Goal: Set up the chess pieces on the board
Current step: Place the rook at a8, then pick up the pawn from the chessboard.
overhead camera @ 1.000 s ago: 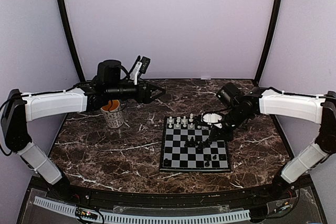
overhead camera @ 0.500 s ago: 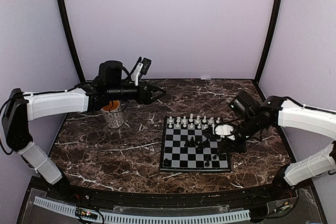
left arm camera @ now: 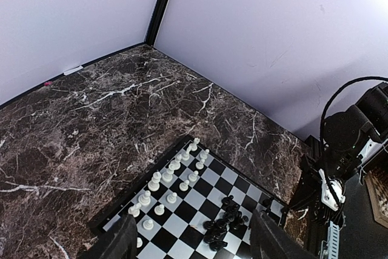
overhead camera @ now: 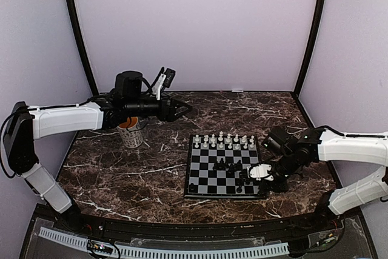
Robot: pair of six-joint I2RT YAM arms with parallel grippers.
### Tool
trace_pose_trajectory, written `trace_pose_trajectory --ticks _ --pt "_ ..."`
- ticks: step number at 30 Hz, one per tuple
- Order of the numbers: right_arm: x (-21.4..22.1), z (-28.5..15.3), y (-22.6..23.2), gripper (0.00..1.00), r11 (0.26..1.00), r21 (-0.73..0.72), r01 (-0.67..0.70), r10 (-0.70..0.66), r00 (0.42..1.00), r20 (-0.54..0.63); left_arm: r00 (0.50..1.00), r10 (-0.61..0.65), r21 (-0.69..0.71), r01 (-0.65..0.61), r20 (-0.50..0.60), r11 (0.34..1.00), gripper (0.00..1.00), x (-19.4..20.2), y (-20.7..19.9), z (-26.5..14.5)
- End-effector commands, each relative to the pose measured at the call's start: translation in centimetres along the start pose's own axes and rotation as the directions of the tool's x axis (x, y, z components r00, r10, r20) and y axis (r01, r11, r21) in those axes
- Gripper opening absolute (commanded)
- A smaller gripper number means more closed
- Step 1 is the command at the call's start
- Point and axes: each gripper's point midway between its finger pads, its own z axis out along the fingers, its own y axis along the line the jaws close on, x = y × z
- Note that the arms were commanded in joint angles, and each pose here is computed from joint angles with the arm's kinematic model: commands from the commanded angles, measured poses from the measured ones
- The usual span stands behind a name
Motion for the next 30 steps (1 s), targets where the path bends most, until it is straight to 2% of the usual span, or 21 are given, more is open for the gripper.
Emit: trace_pose_trajectory --ticks 1,11,18,26,30 --pt "-0.6 -0.1 -1.3 0.11 0.997 0.077 -0.004 0.002 1.000 0.024 1.000 0.022 0.014 -0.022 0.019 1.000 0.65 -1.1 -0.5 0.0" --pt "-0.2 0.6 -1.4 0.12 0.997 0.074 -0.016 0.015 1.000 0.009 1.000 0.017 0.020 -0.017 0.014 1.000 0.65 -0.9 -0.6 0.1" --pt "-0.3 0.4 -1.4 0.21 0.997 0.075 -0.022 0.021 1.000 0.011 1.000 0.016 0.023 -0.016 0.015 1.000 0.65 -0.9 -0.6 0.2" --pt "-3.0 -3.2 -2.5 0.33 0.994 0.105 -0.009 0.000 0.996 0.087 1.000 0.016 0.026 -0.017 0.015 1.000 0.65 -1.0 -0.7 0.1" --pt "-4.6 -5.0 -4.5 0.35 0.992 0.121 -0.030 0.012 0.990 0.144 1.000 0.017 0.030 -0.017 0.018 0.999 0.65 -1.2 -0.8 0.0"
